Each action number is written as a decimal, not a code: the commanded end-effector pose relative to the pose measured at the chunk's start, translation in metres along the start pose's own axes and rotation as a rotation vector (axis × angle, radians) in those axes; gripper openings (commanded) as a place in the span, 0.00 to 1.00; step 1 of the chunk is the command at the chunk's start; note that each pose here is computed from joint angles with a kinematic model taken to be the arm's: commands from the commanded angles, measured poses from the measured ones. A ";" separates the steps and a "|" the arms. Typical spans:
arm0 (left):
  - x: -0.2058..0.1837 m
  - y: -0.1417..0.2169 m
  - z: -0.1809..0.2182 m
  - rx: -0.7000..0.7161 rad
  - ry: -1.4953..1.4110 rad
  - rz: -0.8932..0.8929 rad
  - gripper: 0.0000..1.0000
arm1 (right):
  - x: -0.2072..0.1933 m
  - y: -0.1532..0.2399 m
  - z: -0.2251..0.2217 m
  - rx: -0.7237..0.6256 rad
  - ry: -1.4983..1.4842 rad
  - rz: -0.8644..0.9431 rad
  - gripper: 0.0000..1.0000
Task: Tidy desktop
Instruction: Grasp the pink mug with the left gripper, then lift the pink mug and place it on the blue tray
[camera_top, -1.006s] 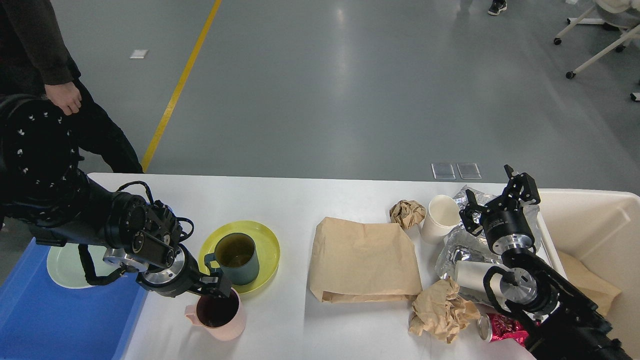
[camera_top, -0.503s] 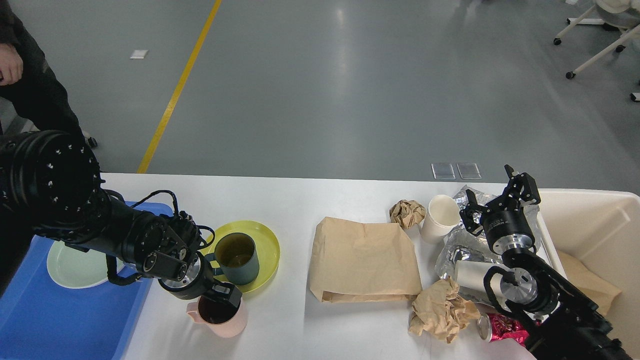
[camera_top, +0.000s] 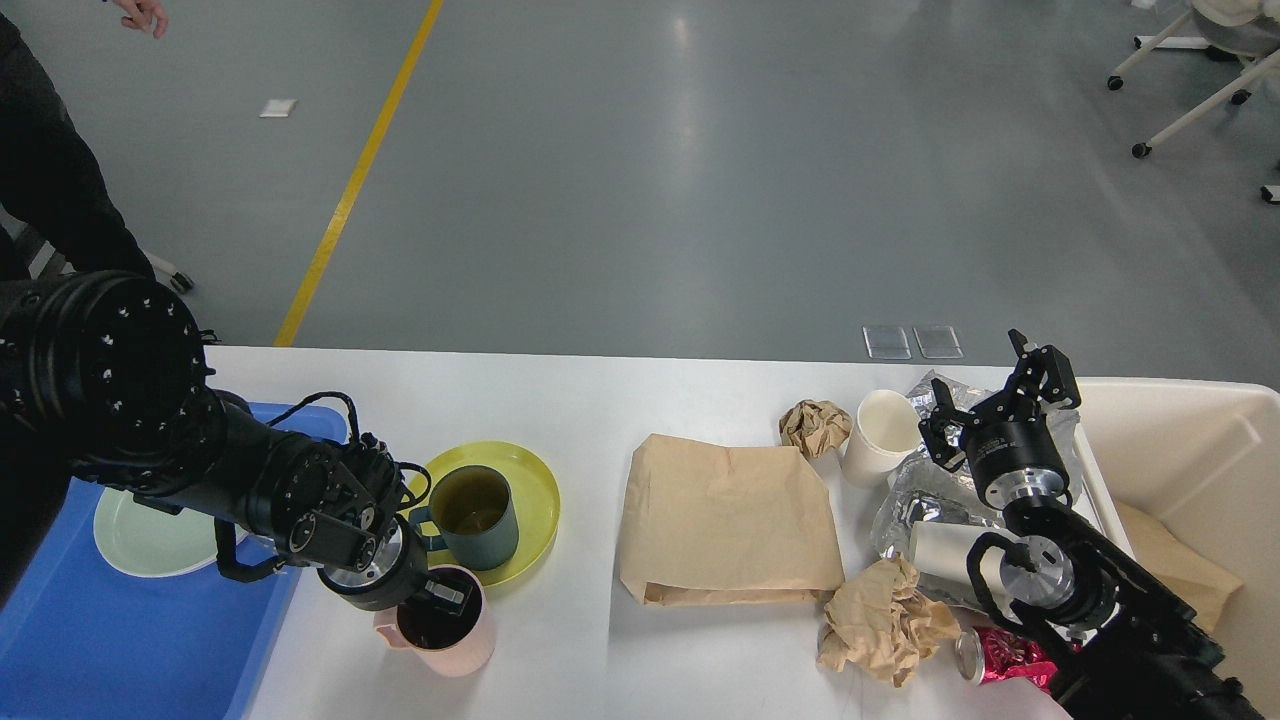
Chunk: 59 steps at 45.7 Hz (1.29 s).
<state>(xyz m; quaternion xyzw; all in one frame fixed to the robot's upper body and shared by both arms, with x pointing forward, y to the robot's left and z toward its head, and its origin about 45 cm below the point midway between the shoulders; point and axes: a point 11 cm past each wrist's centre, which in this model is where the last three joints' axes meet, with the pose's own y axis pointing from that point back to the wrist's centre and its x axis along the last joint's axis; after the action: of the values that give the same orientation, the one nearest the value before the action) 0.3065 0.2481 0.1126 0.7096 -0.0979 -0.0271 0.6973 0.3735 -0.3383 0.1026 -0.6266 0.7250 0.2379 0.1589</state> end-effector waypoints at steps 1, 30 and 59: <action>-0.001 0.000 -0.002 0.004 0.000 -0.006 0.05 | 0.000 0.000 -0.001 0.001 0.001 0.000 1.00; 0.010 0.094 -0.003 0.014 -0.010 0.006 0.00 | 0.000 0.000 0.000 0.000 0.000 0.000 1.00; 0.026 0.230 -0.005 0.015 0.021 -0.033 0.00 | 0.000 0.000 -0.001 0.001 0.001 0.000 1.00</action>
<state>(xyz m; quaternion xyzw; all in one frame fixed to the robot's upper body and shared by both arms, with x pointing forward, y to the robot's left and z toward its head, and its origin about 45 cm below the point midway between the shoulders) 0.3099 0.2438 0.3424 0.7194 -0.0830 -0.0337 0.6888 0.3735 -0.3390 0.1028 -0.6266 0.7252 0.2374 0.1584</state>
